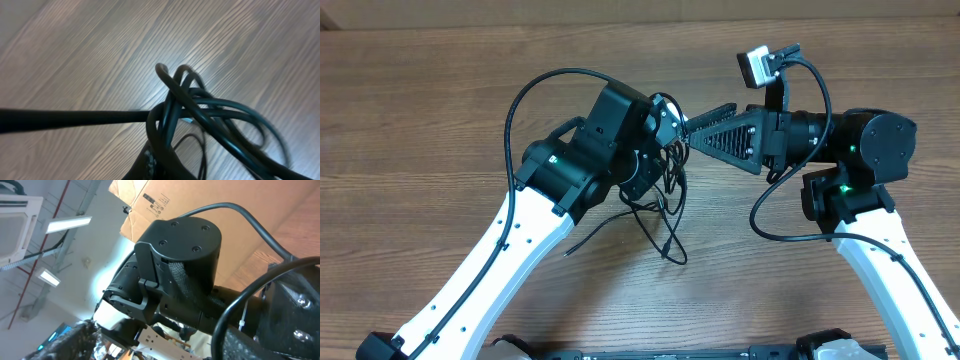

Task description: Untangle cables

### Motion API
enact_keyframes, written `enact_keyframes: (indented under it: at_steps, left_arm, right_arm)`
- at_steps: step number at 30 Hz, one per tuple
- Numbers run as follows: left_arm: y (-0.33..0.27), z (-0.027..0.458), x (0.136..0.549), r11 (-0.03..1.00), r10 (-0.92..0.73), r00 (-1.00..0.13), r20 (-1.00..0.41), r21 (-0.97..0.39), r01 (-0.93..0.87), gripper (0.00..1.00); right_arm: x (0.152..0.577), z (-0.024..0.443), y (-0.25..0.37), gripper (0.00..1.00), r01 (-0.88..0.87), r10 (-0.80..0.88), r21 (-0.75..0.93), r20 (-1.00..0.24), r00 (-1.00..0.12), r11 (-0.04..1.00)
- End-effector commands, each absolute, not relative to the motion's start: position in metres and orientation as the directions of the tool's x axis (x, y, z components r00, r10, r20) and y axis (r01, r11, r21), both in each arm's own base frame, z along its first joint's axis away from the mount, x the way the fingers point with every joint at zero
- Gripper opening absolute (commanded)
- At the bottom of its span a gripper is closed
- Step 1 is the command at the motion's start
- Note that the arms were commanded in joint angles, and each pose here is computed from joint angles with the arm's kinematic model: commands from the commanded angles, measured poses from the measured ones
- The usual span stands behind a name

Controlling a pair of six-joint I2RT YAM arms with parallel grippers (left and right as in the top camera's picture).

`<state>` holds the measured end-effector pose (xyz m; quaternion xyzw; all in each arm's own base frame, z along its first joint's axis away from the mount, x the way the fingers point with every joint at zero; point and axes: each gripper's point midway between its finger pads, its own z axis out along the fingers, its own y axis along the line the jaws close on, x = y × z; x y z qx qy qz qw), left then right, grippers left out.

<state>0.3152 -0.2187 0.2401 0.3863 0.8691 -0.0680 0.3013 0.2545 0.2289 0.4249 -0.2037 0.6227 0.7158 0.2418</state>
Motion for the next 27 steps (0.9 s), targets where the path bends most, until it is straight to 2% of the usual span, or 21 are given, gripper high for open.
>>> enact_keyframes:
  at_steps: [1,5,15,18,22,27]
  left_arm:
    - [-0.201,0.24,0.323,0.691,0.678,-0.508,-0.532,0.225,0.686,0.04]
    - [-0.196,0.234,0.316,0.685,0.691,-0.523,-0.498,0.221,0.694,0.04]
    - [-0.187,0.226,0.305,0.678,0.709,-0.55,-0.442,0.211,0.704,0.04]
    - [-0.188,0.23,0.312,0.744,0.641,-0.599,-0.48,0.195,0.64,0.04]
    - [-0.195,0.237,0.318,0.849,0.481,-0.687,-0.545,0.093,0.52,0.04]
    - [-0.206,0.24,0.312,0.872,0.418,-0.718,-0.557,0.022,0.49,0.04]
  right_arm:
    - [0.256,0.435,0.223,0.7,-0.621,0.127,0.777,-0.609,-0.783,-0.103]
    - [0.264,0.435,0.215,0.65,-0.623,0.152,0.778,-0.608,-0.779,-0.082]
    - [0.277,0.431,0.196,0.65,-0.634,0.187,0.772,-0.619,-0.763,-0.033]
    - [0.283,0.41,0.197,0.66,-0.607,0.154,0.794,-0.601,-0.785,0.004]
    - [0.294,0.379,0.197,0.67,-0.551,0.148,0.832,-0.555,-0.819,0.066]
    - [0.306,0.351,0.197,0.75,-0.529,0.174,0.833,-0.552,-0.816,0.163]
